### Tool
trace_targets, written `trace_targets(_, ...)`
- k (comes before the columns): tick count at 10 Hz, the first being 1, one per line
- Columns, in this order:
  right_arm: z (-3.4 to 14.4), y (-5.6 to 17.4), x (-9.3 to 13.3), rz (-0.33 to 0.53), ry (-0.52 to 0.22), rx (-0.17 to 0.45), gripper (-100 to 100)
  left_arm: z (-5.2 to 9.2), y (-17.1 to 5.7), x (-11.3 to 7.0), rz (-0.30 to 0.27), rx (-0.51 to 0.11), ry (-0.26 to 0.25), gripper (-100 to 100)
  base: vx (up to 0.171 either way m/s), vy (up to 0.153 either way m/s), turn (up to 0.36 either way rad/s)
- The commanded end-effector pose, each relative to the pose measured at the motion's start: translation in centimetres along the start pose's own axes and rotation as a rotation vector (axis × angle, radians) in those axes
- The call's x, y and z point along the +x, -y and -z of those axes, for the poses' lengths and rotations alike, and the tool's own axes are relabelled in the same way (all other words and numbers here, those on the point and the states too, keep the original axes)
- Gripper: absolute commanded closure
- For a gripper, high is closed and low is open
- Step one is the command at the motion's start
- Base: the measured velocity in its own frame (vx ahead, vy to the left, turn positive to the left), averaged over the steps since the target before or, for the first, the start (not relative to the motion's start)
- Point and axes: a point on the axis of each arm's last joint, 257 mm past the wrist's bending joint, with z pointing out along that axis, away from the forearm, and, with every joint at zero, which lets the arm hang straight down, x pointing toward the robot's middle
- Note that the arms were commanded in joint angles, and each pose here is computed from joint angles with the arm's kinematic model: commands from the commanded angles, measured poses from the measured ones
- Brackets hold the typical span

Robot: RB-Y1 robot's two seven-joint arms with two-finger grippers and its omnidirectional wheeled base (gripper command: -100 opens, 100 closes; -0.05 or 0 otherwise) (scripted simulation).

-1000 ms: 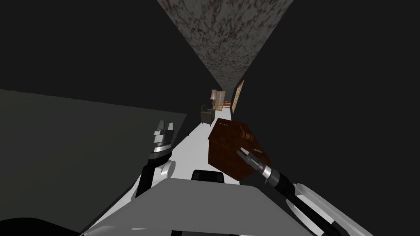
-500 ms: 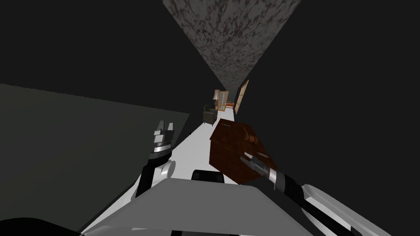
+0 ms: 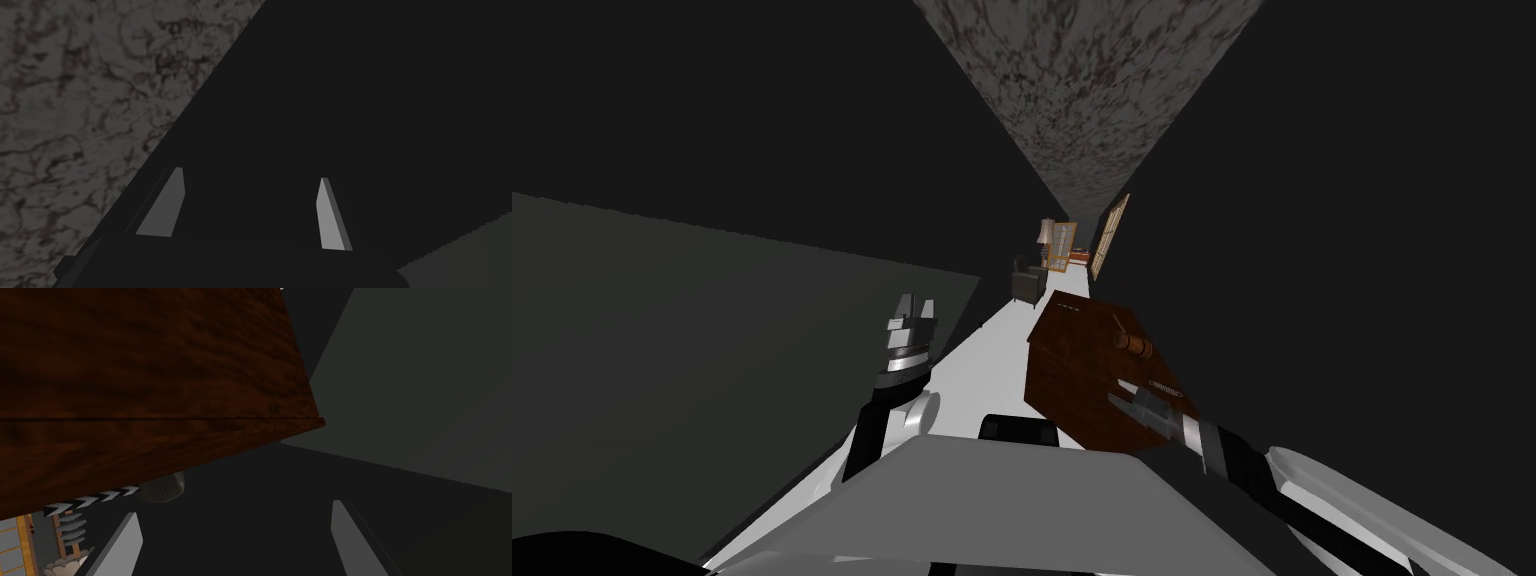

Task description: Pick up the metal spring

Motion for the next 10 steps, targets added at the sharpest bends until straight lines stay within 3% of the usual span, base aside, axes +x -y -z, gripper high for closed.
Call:
trace_targets(1,1.2,1.6,1.6,0.034,-0.072,0.017,-100,0.0,0.0,0.0,0.0,0.0,0.0,0,0.007,-0.001,0.125)
trace_targets(10,6.1,6.9,5.0,0.193,-0.357,0.055,-100,0.0,0.0,0.0,0.0,0.0,0.0,0,0.004,-0.005,0.095)
